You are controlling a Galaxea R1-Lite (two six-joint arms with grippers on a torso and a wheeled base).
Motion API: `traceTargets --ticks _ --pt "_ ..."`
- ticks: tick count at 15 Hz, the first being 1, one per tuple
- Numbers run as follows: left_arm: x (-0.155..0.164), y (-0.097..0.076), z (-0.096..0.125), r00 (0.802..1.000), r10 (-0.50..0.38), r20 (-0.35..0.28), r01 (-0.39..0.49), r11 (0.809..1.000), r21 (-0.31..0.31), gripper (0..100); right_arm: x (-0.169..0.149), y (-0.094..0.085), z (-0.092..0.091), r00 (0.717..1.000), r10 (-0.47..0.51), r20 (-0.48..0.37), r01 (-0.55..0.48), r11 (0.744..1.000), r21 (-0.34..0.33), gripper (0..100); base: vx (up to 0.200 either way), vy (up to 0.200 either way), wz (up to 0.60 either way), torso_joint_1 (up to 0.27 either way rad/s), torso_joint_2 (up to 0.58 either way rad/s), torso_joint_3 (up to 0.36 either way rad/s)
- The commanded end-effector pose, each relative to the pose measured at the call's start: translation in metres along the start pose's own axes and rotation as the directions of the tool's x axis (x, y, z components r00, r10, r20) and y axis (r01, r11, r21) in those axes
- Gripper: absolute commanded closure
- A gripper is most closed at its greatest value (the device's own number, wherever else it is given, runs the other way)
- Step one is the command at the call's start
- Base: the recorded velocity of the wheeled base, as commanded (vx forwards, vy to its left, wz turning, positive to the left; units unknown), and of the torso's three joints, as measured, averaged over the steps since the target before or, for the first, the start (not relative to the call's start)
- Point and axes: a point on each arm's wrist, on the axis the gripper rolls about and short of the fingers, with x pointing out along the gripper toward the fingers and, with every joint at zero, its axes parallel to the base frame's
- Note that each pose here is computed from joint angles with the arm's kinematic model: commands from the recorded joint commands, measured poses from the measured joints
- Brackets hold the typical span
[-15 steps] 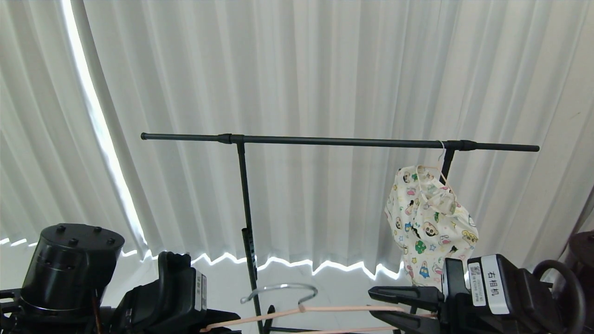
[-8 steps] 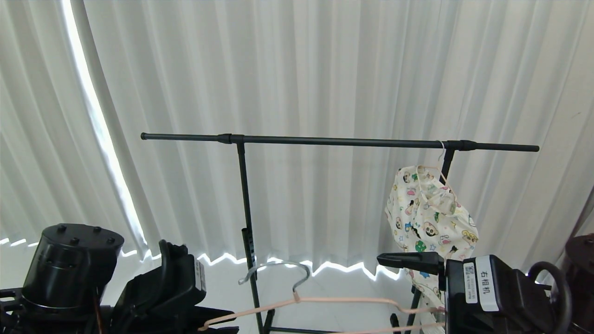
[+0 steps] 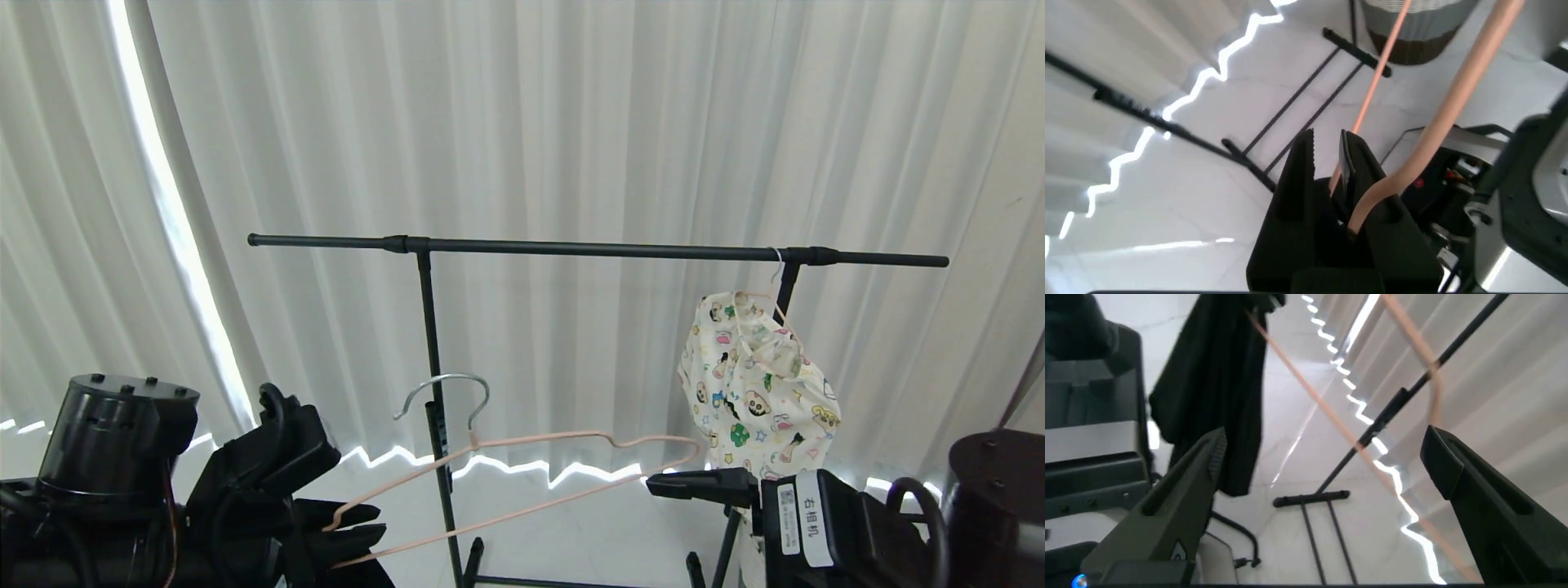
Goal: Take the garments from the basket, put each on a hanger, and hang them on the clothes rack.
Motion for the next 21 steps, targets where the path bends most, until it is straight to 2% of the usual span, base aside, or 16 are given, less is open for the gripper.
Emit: traceTargets --ticks 1,4,6,7,9,11,13,15,18,20,21 --pt "0.0 0.007 -0.004 1.0 0.025 -0.015 -0.025 0.999 -0.03 100 0.004 0.007 -0.005 0.999 0.038 -0.024 -0.038 0.999 0.015 0 0.0 0.0 0.0 0.0 0.0 0.0" --pt "0.001 0.012 0.002 0.999 0.034 -0.003 -0.034 0.999 -0.029 100 0.015 0.014 -0.019 0.993 0.081 -0.091 -0.071 0.992 0.109 0 0.0 0.0 0.0 0.0 0.0 0.0" --pt "0.001 0.014 0.006 0.999 0.037 0.008 -0.037 0.998 -0.051 100 0.032 0.014 -0.034 0.981 0.101 -0.163 -0.057 0.965 0.257 0 0.0 0.0 0.0 0.0 0.0 0.0" --pt "0.0 0.013 0.007 0.999 0.038 0.015 -0.037 0.997 -0.066 100 0.045 0.014 -0.037 0.977 0.111 -0.183 -0.04 0.934 0.355 0 0.0 0.0 0.0 0.0 0.0 0.0" --pt "-0.004 0.013 0.009 0.998 0.046 0.032 -0.044 0.997 -0.061 100 0.084 0.014 -0.036 0.978 0.04 -0.203 0.071 0.858 0.509 0 0.0 0.0 0.0 0.0 0.0 0.0" --pt "-0.007 0.013 0.013 0.997 0.051 0.053 -0.048 0.997 -0.052 100 0.128 0.014 -0.033 0.98 -0.05 -0.195 0.157 0.794 0.588 0 0.0 0.0 0.0 0.0 0.0 0.0" --pt "-0.009 0.015 0.019 0.996 0.043 0.081 -0.038 0.997 -0.064 100 0.157 0.013 -0.03 0.979 -0.112 -0.173 0.198 0.745 0.637 0 0.0 0.0 0.0 0.0 0.0 0.0" --pt "-0.009 0.017 0.028 0.994 0.039 0.104 -0.028 0.994 -0.106 100 0.173 0.011 -0.032 0.973 -0.16 -0.169 0.232 0.712 0.663 0 0.0 0.0 0.0 0.0 0.0 0.0" --pt "-0.005 0.014 0.031 0.994 0.01 0.104 0.001 0.994 -0.106 100 0.189 0.015 -0.032 0.961 -0.223 -0.164 0.274 0.68 0.68 0 0.0 0.0 0.0 0.0 0.0 0.0" --pt "-0.003 0.011 0.033 0.994 -0.008 0.107 0.019 0.995 -0.1 100 0.202 0.012 -0.031 0.953 -0.263 -0.148 0.29 0.665 0.689 0 0.0 0.0 0.0 0.0 0.0 0.0" --pt "-0.002 0.01 0.033 0.994 -0.013 0.104 0.024 0.995 -0.101 100 0.206 0.012 -0.03 0.954 -0.266 -0.139 0.286 0.665 0.69 0 0.0 0.0 0.0 0.0 0.0 0.0"
